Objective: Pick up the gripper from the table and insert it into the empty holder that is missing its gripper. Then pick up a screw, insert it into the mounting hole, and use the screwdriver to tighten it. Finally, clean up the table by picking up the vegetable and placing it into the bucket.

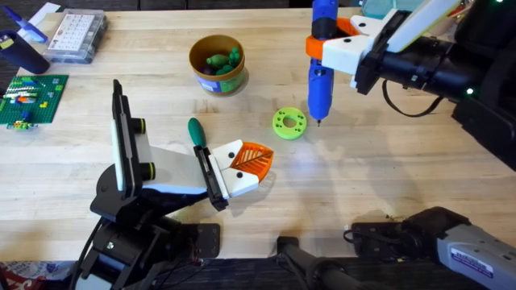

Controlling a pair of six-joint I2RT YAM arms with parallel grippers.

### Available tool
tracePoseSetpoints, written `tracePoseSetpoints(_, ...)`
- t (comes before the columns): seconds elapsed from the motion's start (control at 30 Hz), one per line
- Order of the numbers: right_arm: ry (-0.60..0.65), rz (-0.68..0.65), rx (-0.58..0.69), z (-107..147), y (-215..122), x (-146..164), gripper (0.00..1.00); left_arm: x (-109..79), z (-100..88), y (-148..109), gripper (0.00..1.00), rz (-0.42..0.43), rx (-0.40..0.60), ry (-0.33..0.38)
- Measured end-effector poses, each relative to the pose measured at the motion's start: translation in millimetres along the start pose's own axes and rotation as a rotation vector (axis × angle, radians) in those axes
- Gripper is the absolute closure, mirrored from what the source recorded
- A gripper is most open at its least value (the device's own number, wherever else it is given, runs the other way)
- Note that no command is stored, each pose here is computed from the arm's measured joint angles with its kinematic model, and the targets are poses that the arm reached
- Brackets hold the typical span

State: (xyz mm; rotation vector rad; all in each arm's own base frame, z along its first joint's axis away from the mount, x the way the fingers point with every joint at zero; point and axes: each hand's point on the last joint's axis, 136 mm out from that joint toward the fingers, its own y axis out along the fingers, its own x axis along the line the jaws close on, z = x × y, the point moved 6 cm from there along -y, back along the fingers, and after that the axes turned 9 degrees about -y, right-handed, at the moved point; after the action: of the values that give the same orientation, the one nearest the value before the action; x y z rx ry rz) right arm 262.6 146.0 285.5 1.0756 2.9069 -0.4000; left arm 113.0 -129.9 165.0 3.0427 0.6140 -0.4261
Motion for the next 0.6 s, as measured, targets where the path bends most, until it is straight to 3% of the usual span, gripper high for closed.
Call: tracePoseSetpoints(0.6, 0.06, -0.001, 0.113, 25, 2, 2, 0.949, 0.0, 0.4, 0, 0.985, 0.0, 0.002, -0.003)
